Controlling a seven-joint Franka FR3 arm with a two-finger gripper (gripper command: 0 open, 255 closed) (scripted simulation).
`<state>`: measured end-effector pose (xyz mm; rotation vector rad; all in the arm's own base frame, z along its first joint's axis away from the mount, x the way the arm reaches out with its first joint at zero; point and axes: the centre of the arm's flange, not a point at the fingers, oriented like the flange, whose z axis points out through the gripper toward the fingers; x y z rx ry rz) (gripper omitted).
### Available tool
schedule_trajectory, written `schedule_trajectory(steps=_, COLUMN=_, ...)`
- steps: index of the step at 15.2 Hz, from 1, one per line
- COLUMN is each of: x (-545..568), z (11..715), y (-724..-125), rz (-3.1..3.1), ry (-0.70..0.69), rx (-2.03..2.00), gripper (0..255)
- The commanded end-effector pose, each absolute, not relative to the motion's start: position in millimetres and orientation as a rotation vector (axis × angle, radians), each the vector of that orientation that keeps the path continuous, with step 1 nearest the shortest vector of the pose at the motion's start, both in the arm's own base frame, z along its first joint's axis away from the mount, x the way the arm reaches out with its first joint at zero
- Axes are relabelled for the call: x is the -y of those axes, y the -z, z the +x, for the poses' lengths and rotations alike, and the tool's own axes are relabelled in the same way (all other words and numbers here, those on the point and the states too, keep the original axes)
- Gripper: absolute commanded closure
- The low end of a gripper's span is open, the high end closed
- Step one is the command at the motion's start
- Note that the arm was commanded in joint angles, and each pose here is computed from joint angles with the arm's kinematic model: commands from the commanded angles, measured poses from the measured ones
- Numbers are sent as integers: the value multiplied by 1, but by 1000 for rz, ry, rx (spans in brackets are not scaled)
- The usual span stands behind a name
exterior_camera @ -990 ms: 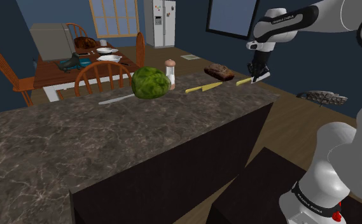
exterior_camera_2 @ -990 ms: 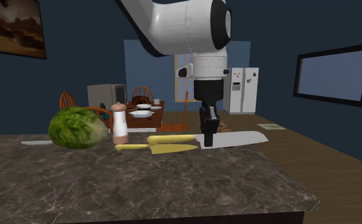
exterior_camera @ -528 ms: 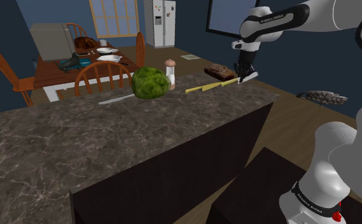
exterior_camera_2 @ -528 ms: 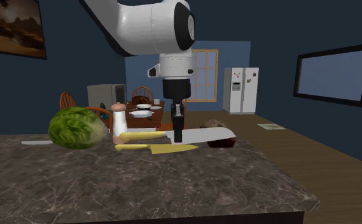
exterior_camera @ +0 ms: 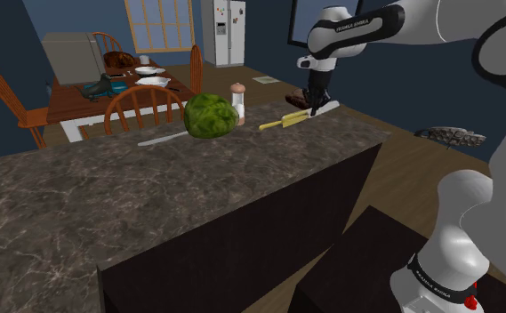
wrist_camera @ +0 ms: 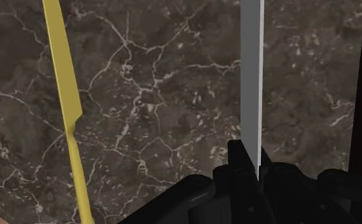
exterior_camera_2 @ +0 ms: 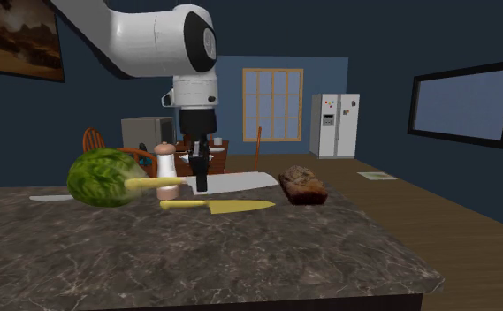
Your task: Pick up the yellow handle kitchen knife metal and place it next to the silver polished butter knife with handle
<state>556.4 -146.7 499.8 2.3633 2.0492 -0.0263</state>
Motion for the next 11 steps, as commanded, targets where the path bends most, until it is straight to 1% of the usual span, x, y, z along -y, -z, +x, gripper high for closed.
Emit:
schedule_trajectory(steps=1, x=122, z=568, y=-501, rz=2367, ry=25, rx=-2046, gripper=255)
schedule_trajectory(steps=11, x=7, z=633, y=-501, rz=2367, ry=25, rx=-2046, gripper=255)
